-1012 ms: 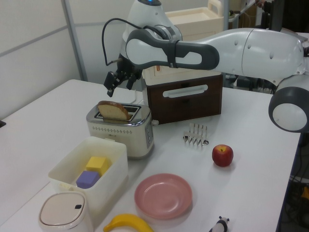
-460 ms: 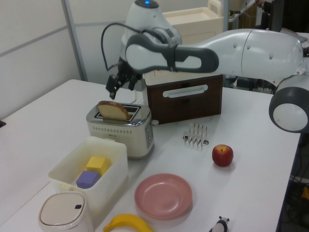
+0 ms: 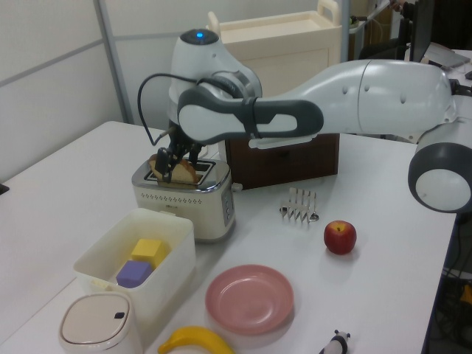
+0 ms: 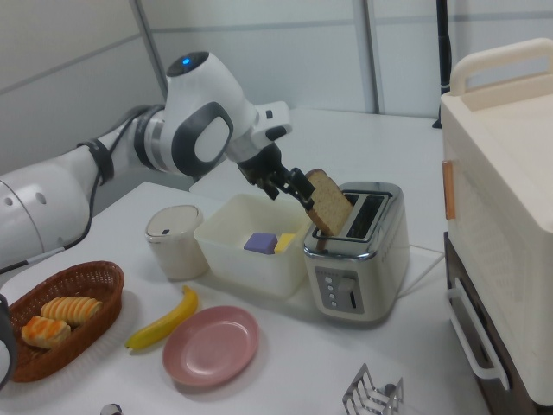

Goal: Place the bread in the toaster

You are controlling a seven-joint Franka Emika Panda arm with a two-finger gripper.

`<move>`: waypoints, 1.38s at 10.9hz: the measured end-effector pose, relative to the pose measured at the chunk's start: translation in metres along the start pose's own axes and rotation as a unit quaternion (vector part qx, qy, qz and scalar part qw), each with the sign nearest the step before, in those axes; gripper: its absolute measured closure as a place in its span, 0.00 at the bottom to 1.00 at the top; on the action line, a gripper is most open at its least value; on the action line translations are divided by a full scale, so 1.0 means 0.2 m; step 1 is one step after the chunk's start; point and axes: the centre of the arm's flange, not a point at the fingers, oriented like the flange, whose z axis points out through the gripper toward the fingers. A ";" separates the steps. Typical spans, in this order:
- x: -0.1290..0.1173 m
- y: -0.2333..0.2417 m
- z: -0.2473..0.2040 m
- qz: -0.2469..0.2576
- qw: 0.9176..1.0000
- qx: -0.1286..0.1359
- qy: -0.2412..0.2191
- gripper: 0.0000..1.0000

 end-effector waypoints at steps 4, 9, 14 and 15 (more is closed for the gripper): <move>0.08 0.19 0.12 0.039 0.995 -0.043 0.076 0.00; 0.12 0.39 0.02 0.065 0.991 -0.060 0.101 0.00; -0.02 0.40 -0.24 0.093 0.995 -0.038 -0.024 0.00; -0.09 0.39 -0.36 0.094 0.993 -0.029 -0.068 0.00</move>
